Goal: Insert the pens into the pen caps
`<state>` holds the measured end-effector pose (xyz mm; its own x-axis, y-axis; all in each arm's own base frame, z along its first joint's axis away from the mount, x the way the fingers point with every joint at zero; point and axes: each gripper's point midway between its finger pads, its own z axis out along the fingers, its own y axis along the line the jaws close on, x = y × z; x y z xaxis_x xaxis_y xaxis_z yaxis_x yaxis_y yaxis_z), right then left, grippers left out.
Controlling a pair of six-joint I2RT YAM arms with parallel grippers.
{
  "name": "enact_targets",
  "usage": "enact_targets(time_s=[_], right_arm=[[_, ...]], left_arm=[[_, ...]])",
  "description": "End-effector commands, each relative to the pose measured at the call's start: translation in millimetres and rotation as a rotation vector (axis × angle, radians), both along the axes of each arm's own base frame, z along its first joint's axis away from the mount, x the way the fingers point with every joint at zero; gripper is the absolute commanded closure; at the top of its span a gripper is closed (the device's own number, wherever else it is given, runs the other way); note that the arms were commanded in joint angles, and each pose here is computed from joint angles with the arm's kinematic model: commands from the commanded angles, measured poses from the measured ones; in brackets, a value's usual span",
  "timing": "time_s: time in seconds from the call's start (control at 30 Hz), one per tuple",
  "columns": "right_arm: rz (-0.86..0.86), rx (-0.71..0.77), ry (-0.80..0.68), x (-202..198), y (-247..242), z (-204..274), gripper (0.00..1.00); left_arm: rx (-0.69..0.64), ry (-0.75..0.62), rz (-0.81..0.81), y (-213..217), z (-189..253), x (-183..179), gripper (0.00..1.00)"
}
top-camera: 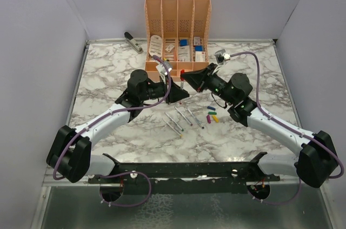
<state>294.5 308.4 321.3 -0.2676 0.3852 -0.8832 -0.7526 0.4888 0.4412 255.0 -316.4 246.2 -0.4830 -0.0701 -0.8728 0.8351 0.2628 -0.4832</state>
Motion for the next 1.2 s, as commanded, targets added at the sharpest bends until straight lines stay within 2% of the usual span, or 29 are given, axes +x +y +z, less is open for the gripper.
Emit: enact_targets(time_s=[0.0, 0.17, 0.47, 0.87, 1.17], right_arm=[[0.046, -0.052, 0.047, -7, 5, -21, 0.99], [0.054, -0.101, 0.083, -6, 7, -39, 0.99], [0.096, -0.245, 0.179, -13, 12, -88, 0.99], [0.110, -0.388, 0.297, -23, 19, -139, 0.99], [0.114, -0.421, 0.290, -16, 25, -142, 0.99]], left_arm=[[-0.075, -0.119, 0.053, -1, 40, 12, 1.00], [-0.104, -0.154, 0.132, 4, 59, 24, 1.00], [-0.144, -0.300, 0.311, 25, 105, 49, 1.00], [-0.148, -0.359, 0.408, 42, 123, 66, 1.00], [-0.135, -0.356, 0.432, 48, 116, 68, 1.00]])
